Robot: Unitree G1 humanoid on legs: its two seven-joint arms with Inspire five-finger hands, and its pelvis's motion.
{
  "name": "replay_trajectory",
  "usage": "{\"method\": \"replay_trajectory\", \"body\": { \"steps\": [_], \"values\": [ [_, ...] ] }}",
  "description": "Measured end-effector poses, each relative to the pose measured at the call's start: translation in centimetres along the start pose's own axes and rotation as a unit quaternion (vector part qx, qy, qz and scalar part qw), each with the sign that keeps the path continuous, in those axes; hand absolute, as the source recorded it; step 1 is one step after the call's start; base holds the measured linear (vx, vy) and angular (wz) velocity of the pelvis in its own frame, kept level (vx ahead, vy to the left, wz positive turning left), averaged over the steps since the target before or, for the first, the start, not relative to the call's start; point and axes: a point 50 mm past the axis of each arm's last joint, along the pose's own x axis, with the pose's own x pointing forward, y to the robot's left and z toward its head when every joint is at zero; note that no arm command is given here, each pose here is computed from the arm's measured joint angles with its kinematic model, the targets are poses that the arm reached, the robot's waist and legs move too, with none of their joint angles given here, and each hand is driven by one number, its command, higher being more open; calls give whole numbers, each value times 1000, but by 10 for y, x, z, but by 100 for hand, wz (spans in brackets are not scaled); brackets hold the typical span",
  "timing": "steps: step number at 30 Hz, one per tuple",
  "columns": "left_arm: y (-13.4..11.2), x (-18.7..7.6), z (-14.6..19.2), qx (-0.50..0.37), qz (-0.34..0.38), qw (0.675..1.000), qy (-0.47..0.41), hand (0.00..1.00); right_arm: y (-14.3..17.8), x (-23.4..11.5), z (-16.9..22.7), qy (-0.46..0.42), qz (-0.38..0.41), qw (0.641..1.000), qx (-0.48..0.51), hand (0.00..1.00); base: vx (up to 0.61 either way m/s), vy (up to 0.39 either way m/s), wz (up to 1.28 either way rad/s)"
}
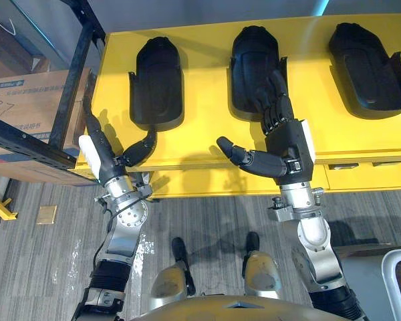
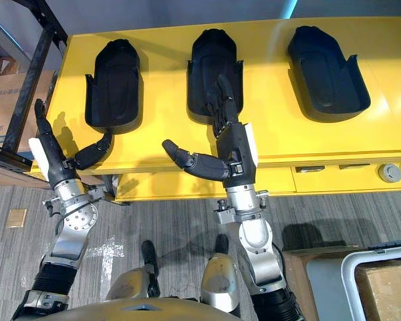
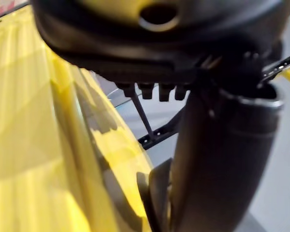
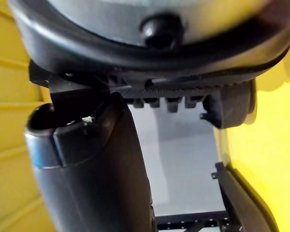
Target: Walk over and take three plastic housings, then place them on the shelf
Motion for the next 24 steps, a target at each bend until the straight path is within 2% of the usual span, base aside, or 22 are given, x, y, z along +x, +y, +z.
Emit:
{"method": "replay_trajectory", "body": {
  "steps": [8,24],
  "values": [
    [4,3,-9,17,11,1000,23,100,1,0,-1,5,24,1000,-4,100,0,5,-7],
    [1,15,-21,11,29,996,81,100,-2,2,0,8,20,1000,-10,100,-3,10,-5]
  ]
}}
